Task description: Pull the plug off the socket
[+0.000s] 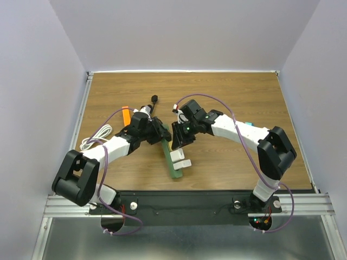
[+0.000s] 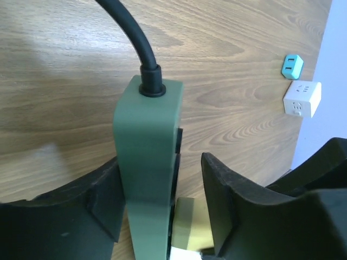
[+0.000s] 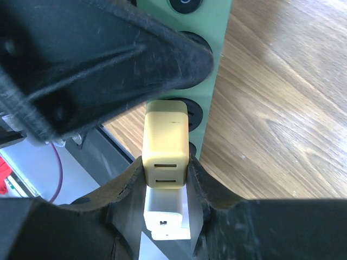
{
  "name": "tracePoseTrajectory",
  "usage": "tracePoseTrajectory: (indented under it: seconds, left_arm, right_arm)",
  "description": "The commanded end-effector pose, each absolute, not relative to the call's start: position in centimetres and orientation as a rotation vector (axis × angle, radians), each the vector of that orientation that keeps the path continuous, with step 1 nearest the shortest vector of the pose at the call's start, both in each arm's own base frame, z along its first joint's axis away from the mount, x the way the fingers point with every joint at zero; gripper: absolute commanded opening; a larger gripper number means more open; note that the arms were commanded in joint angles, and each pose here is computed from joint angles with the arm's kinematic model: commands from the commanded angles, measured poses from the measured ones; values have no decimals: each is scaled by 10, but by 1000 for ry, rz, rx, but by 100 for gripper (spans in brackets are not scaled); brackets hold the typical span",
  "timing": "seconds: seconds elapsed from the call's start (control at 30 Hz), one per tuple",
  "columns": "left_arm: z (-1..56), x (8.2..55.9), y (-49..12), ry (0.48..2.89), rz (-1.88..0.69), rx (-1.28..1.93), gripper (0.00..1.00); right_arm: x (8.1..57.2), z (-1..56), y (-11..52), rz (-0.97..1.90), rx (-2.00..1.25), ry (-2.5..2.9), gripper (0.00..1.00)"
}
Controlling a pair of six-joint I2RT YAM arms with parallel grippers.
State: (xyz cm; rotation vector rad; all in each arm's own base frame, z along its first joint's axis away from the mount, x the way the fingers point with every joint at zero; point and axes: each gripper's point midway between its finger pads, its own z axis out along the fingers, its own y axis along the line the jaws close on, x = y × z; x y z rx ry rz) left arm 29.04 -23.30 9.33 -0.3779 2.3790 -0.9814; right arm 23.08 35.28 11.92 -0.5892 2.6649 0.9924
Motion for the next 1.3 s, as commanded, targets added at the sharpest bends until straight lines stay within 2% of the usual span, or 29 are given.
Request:
tracePoseTrajectory:
  seconds: [0.0, 0.07, 0.1, 0.13, 0.17, 0.2, 0.23, 0.27, 0.3, 0.33, 0.43, 0.5, 0.53, 0.6, 0.63, 0.7, 0.73, 0.9, 1.13, 1.27]
  left_arm:
    - [105, 287, -251, 2337, -1084, -306, 37]
    - [103, 286, -252, 2341, -1083, -305, 21]
    - [101, 286, -252, 2344, -1082, -302, 8]
    - [101, 286, -251, 2345, -1079, -303, 2]
    - [101, 286, -251, 2345, -1079, -303, 0]
    - [102, 286, -252, 2345, -1085, -300, 0]
    - [101, 286, -253, 2347, -1085, -297, 0]
    - [103, 287, -253, 2345, -1089, -293, 0]
    - [103, 287, -253, 2345, -1089, -293, 0]
    - [105, 287, -254, 2342, -1095, -286, 0]
    - [108, 289, -256, 2335, -1101, -280, 0]
    - [110, 290, -257, 2332, -1102, -274, 0]
    - [112, 291, -257, 2326, -1105, -272, 0]
    - [113, 292, -258, 2325, -1103, -267, 0]
    - [112, 293, -258, 2327, -1099, -265, 0]
    - [112, 294, -257, 2329, -1086, -254, 0]
    - [110, 294, -256, 2333, -1076, -253, 0]
    - [102, 299, -248, 2336, -1021, -221, 0]
    - [79, 301, -247, 2401, -974, -190, 0]
    - [83, 305, -248, 2390, -970, -180, 0]
  right_arm:
    - [254, 172, 384, 1137, -609, 2450, 1]
    - [255, 173, 385, 1138, -611, 2446, 1]
    - [254, 172, 385, 1138, -611, 2449, 1]
    - [254, 171, 385, 1139, -608, 2453, 2]
    - [254, 170, 385, 1138, -606, 2457, 5]
    - [254, 168, 385, 1136, -605, 2462, 21]
    - [253, 167, 385, 1136, -607, 2465, 29]
    - [254, 165, 385, 1135, -605, 2470, 43]
    - [253, 163, 385, 1135, -604, 2476, 43]
    - [254, 161, 385, 1132, -605, 2482, 49]
    - [254, 156, 386, 1123, -605, 2491, 56]
    - [255, 154, 387, 1124, -606, 2498, 57]
    - [255, 154, 387, 1126, -605, 2498, 55]
    - [255, 152, 388, 1128, -609, 2503, 42]
    - [256, 149, 387, 1121, -606, 2509, 27]
    - [256, 152, 385, 1109, -597, 2501, 13]
    - [259, 152, 382, 1078, -581, 2498, 0]
    - [271, 164, 352, 990, -477, 2469, 1]
    - [316, 211, 288, 984, -267, 2353, 1]
    - [328, 212, 263, 961, -200, 2351, 0]
